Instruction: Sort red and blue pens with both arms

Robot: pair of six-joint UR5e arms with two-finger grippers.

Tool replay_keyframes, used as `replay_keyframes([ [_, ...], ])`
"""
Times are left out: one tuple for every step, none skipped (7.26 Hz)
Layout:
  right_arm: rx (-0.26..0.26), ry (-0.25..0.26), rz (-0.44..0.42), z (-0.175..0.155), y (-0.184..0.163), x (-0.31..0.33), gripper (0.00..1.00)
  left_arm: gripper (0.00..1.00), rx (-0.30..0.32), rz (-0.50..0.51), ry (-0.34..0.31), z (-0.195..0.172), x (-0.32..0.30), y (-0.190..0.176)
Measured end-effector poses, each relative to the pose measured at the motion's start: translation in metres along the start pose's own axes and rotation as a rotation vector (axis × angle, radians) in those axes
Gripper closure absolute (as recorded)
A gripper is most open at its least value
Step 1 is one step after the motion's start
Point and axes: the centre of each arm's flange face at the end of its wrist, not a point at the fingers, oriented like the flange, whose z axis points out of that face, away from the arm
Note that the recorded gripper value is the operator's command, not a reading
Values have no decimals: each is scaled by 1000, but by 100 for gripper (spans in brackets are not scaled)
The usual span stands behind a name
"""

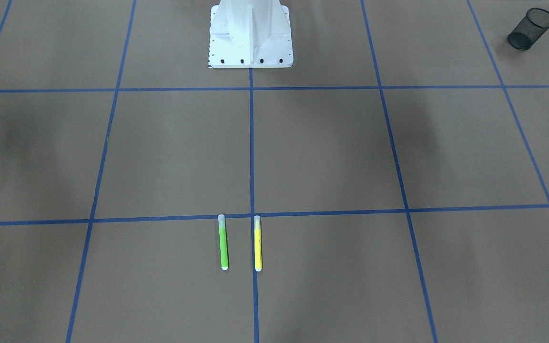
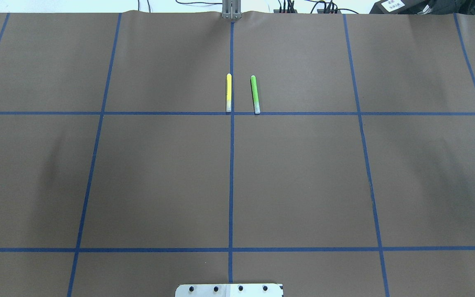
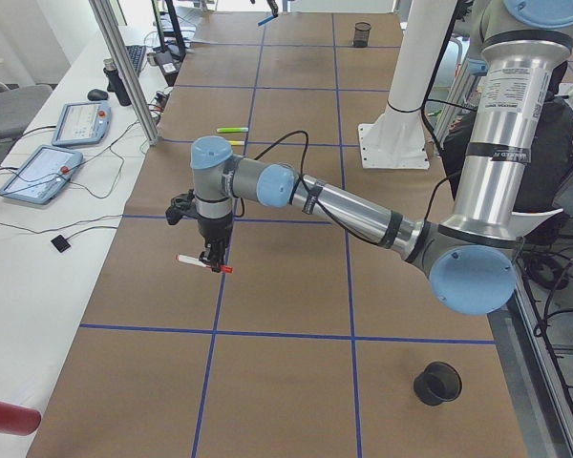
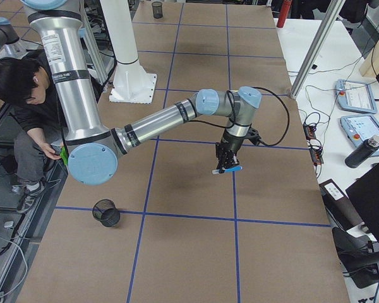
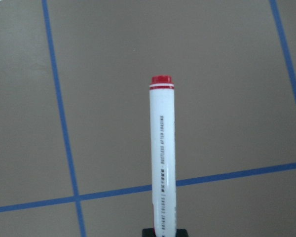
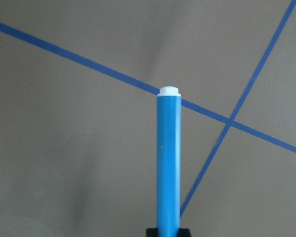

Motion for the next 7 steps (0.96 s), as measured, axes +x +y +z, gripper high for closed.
replay_keyframes([
  [-32, -6, -9, 14, 24, 19, 100, 100, -41, 15, -14, 7, -23, 26],
  [-77, -19, 5, 28, 49, 33, 100, 100, -74, 16, -17, 14, -41, 51],
  [-142, -33, 13, 36, 74, 38, 100, 100, -101, 8, -16, 21, -53, 76],
  [-216, -52, 0, 43, 97, 38, 100, 100, -113, 2, -15, 22, -56, 98],
  [-285, -86, -21, 56, 122, 40, 100, 100, -110, 4, -15, 16, -52, 118],
  [-337, -127, -23, 70, 152, 39, 100, 100, -101, 8, -15, 9, -47, 130],
  [-376, -164, -13, 79, 178, 33, 100, 100, -91, 13, -16, 3, -44, 134],
])
